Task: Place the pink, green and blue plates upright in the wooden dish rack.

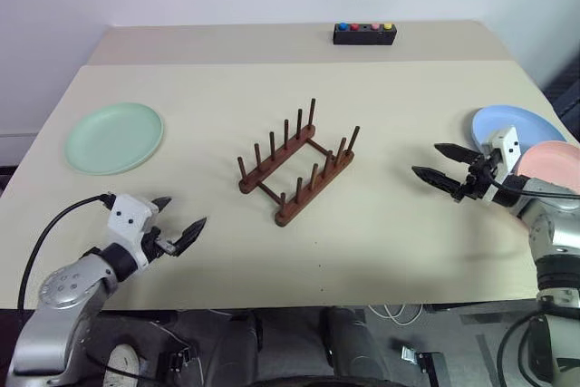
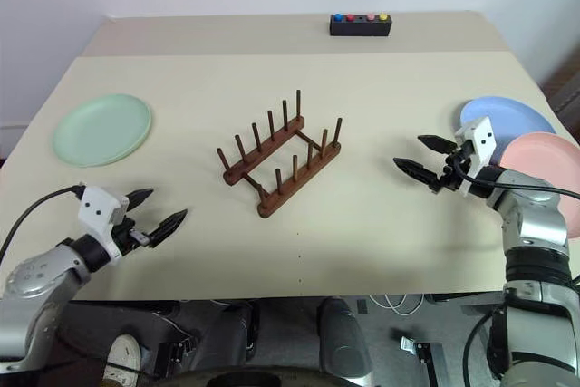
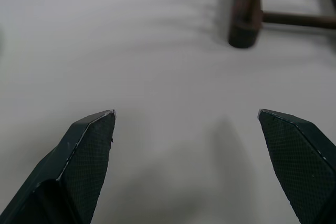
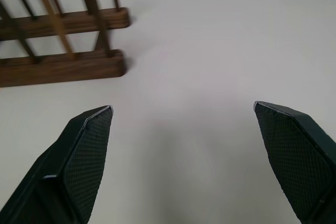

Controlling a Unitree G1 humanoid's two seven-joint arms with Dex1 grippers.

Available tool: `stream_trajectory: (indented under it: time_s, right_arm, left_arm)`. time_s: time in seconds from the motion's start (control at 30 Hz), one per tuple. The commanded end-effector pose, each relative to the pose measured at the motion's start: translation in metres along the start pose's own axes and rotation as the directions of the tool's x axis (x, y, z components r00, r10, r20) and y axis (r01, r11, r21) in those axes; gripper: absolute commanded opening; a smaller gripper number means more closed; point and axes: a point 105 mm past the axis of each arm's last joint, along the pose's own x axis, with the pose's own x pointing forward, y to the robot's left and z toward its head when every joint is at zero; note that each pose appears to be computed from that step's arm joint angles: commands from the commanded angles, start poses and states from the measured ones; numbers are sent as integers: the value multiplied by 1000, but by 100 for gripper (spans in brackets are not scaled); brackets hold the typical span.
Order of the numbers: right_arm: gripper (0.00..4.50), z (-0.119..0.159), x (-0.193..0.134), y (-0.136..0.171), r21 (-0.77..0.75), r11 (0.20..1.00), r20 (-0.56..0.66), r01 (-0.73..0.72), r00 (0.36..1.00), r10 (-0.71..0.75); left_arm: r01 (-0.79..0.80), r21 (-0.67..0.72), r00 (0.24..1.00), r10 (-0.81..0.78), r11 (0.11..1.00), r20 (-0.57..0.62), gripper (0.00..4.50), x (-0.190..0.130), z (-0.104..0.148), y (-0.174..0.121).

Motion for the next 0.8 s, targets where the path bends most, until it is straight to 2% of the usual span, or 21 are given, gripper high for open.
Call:
stream_trajectory:
  time_s: [0.03,0.2,0.47,0.7,0.8]
  right_arm:
    - [438,16,-7,0,-39,999,37,2,999,0]
    - [438,12,-5,4,-37,999,37,10,999,-8]
    - [438,13,-6,14,-48,999,40,9,999,-7]
    - [438,13,-5,23,-43,999,42,2,999,0]
    - [438,8,0,39,-31,999,37,-37,999,38]
  left_arm:
    - [31,37,998,-33,999,51,450,1,19,-1]
    - [45,31,997,-47,999,69,450,4,21,-2]
    - [166,-12,985,-165,986,53,450,4,17,-27]
    - [311,6,950,-310,951,-17,450,12,8,-56]
    - [399,55,917,-399,915,-20,450,32,8,-80]
